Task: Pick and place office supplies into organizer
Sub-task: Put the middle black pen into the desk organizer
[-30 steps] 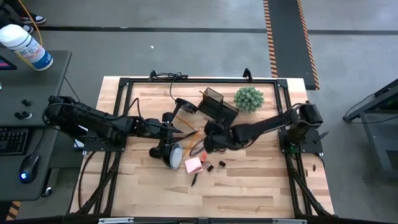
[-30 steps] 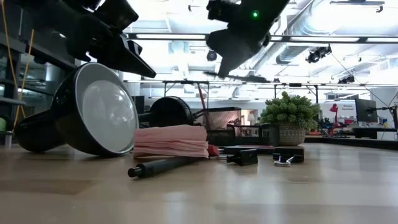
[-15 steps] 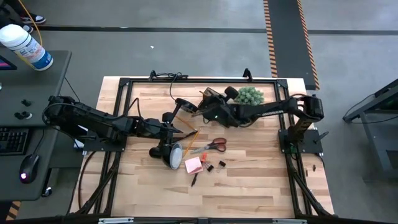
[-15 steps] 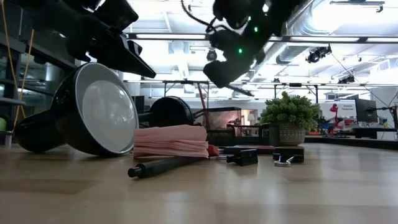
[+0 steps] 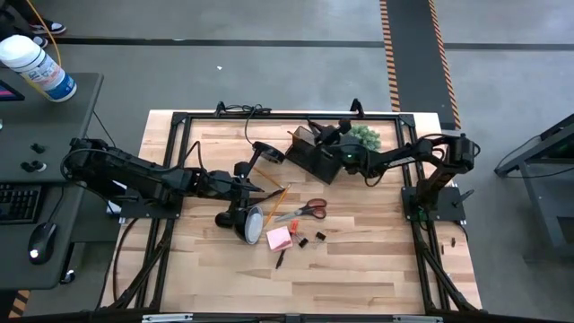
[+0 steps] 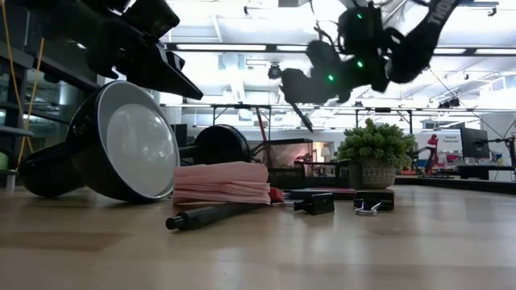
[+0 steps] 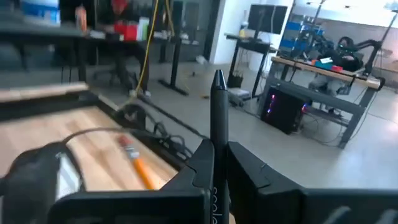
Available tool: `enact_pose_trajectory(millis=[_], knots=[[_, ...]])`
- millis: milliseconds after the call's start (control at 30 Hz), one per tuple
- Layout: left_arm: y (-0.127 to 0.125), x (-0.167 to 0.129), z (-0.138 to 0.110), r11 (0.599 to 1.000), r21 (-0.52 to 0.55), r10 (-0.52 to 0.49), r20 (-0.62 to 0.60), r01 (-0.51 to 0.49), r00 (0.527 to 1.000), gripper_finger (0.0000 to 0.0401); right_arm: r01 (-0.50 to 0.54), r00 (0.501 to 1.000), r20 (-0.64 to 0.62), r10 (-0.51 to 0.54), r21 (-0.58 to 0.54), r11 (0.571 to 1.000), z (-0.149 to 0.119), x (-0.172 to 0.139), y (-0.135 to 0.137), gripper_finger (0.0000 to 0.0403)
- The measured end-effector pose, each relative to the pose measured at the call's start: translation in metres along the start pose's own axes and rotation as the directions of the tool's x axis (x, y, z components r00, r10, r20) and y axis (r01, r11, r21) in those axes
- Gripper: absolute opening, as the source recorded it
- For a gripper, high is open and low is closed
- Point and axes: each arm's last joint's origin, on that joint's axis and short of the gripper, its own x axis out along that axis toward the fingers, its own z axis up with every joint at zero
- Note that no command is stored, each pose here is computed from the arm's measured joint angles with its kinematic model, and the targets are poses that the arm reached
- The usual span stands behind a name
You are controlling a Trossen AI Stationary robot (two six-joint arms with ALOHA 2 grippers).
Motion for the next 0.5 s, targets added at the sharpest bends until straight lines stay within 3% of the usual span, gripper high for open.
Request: enact_pose_trajectory(millis=[233,500], knots=[[0.0,0.0,0.002,1.0,-0.005,0.003,0.019,-0.003,1.0,0.0092,-0.091,0.988,0.132,0.082,0.064,0.994,0.002,-0.001,-0.013,0.0014],[0.0,0.0,0.004,1.0,-0.009,0.001,0.043,-0.001,0.999,0.0092,-0.208,0.969,0.157,0.191,0.095,0.974,0.003,0.009,-0.023,0.0014]])
